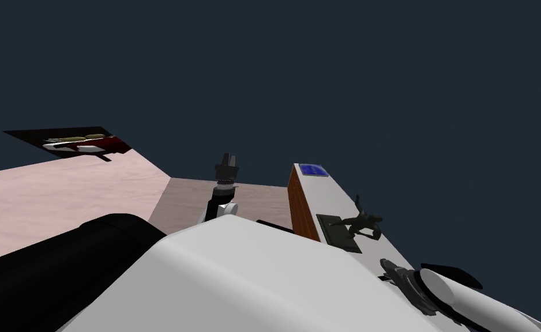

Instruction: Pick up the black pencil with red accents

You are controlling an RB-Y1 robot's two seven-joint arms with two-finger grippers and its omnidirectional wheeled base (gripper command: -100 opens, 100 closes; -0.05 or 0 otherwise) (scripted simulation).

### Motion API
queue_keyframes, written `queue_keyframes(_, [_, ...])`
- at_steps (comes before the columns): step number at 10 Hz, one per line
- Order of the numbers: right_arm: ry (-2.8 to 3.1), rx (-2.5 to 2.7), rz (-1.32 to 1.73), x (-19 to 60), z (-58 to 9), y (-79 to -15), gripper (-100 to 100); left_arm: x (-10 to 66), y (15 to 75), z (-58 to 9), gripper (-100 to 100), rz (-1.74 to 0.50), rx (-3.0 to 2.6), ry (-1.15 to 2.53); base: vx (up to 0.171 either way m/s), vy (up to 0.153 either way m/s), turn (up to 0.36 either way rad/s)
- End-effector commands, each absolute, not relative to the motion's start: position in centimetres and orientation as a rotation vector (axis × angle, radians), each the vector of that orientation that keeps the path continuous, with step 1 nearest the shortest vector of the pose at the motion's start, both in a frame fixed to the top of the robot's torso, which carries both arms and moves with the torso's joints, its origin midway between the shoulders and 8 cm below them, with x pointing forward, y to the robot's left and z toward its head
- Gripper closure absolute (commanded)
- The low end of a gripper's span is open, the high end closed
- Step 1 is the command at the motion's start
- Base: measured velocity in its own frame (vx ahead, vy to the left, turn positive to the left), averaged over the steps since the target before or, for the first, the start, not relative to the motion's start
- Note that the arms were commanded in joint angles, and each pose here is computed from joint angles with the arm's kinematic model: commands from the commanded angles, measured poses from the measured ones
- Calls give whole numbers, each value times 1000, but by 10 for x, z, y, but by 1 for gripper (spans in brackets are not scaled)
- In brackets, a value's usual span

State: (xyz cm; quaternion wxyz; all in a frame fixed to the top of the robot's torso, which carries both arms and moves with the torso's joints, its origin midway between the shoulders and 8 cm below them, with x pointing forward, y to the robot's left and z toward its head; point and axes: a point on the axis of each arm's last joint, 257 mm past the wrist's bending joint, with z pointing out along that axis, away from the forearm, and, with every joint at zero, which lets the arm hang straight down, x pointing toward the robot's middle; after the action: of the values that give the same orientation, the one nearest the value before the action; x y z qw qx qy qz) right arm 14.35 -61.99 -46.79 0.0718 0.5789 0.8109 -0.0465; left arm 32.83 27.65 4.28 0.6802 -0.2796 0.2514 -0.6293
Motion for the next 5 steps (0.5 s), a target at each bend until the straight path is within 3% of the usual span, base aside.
queue_keyframes(1, [2429,1759,-144,151,-466,-616,100,328,276,43,0,-1413,-628,564,-90,-22,80])
queue_keyframes(5, [2394,1811,-153,165,-462,-612,100,328,276,43,0,-1413,-628,564,-107,-38,100])
